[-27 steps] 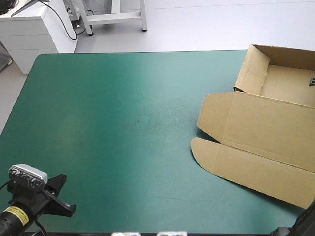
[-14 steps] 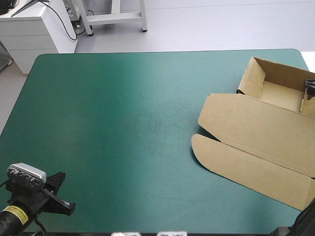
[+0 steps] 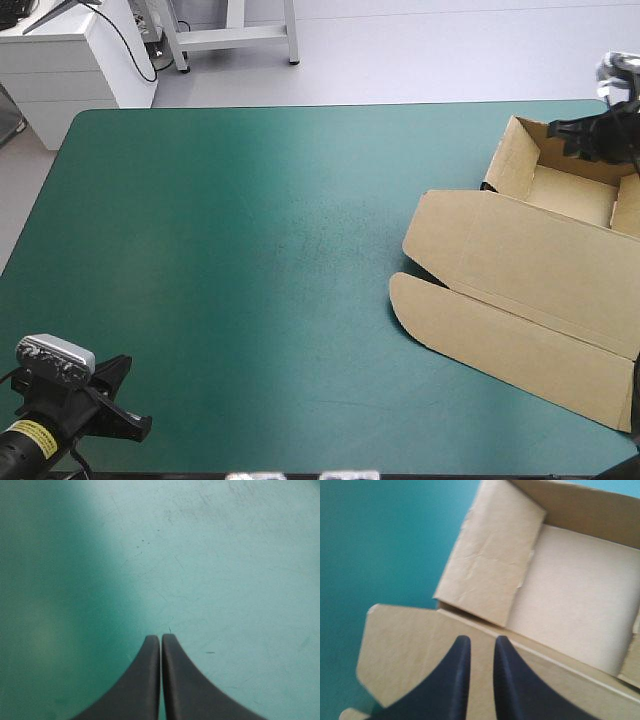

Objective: Fold the box

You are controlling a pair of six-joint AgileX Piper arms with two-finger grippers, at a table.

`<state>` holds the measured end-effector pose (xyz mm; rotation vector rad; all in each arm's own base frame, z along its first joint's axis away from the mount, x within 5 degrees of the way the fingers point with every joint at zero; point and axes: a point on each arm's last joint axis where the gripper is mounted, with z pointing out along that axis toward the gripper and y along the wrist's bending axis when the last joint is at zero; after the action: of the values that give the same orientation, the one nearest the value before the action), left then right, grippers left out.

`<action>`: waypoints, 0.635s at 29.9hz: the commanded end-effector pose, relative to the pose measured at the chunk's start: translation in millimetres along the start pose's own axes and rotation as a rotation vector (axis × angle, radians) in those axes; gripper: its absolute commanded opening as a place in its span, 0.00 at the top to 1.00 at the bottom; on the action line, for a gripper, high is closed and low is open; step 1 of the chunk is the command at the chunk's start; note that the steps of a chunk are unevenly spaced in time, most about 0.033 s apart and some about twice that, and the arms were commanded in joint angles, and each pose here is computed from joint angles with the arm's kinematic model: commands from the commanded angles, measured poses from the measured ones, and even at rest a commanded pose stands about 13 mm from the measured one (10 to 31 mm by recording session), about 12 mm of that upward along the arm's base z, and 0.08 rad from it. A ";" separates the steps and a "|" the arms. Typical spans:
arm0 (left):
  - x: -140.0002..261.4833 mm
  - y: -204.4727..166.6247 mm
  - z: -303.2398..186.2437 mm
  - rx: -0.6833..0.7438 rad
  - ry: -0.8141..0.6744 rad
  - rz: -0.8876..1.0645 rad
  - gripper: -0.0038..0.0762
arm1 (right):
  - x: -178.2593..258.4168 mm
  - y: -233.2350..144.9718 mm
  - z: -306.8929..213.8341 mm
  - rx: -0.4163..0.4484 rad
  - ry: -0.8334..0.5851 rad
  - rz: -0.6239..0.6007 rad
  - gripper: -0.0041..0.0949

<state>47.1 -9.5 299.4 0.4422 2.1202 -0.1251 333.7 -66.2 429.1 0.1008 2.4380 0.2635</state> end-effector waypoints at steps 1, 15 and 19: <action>-8.6 -0.4 -3.0 0.011 -0.045 -0.016 0.96 | 17.3 52.4 -30.2 -0.074 -0.040 -0.161 0.96; -4.3 -2.2 -20.0 0.068 -0.165 -0.066 0.96 | 133.6 116.7 -109.2 -0.170 -0.247 -0.470 0.96; 7.0 -2.4 -36.3 0.106 -0.233 -0.095 0.96 | 177.3 102.1 -118.6 -0.154 -0.327 -0.464 0.96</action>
<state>22.4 -2.6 302.6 0.3899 2.0135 -0.2650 144.0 44.8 431.4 -0.4846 2.1734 0.2286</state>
